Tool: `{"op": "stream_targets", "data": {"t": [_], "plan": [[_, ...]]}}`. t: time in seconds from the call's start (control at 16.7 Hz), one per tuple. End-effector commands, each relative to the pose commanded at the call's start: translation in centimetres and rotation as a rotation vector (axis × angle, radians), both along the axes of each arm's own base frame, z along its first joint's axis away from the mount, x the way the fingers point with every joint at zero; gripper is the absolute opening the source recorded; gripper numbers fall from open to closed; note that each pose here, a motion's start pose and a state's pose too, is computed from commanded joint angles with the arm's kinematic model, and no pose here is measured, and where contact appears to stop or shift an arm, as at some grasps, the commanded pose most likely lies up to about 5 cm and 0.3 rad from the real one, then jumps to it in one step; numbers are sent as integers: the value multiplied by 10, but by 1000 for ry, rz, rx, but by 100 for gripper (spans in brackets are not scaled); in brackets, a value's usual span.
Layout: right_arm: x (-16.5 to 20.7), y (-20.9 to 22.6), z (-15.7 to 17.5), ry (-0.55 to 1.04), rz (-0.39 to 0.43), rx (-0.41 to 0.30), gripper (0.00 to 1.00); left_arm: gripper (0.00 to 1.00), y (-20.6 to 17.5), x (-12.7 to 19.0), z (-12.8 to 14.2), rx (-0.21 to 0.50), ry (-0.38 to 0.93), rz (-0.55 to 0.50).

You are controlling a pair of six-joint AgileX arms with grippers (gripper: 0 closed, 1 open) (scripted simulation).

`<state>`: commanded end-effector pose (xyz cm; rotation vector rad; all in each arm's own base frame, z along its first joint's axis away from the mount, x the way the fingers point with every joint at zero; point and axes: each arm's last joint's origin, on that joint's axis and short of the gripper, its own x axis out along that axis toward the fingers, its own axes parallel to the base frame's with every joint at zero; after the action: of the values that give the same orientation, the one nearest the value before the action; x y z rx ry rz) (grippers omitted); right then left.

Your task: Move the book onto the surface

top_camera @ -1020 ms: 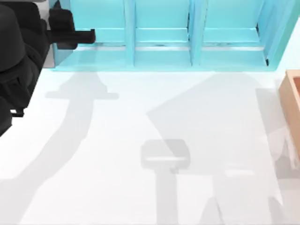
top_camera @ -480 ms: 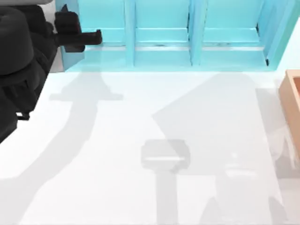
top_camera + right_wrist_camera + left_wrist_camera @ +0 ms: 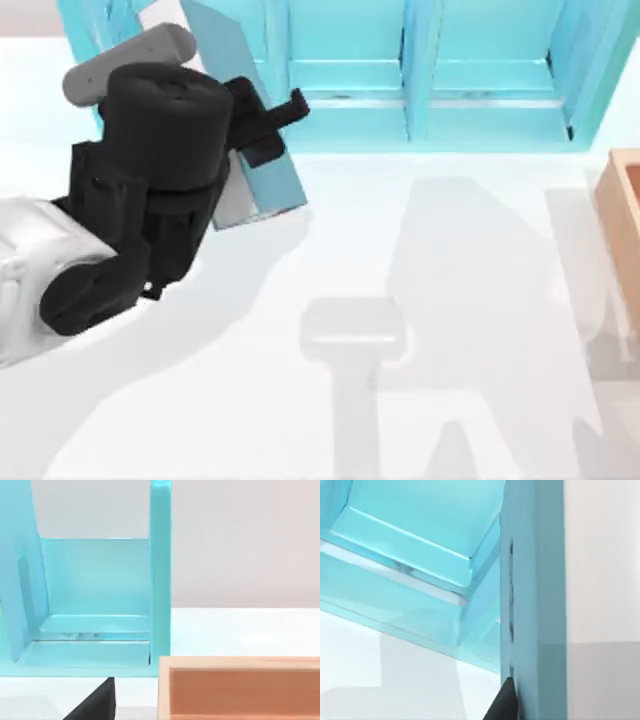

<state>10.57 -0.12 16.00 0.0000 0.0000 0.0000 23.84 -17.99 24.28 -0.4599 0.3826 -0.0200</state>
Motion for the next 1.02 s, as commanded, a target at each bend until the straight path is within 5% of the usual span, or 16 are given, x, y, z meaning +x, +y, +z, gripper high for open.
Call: {"op": "stream_targets", "data": {"t": [0.48,1.02], "plan": [[0,0,0,0,0,0,100,0,-82,-46,-55,-338,229,308],[0,0,0,0,0,0,100,0,-145,-120,-99,-721,49,560]]}}
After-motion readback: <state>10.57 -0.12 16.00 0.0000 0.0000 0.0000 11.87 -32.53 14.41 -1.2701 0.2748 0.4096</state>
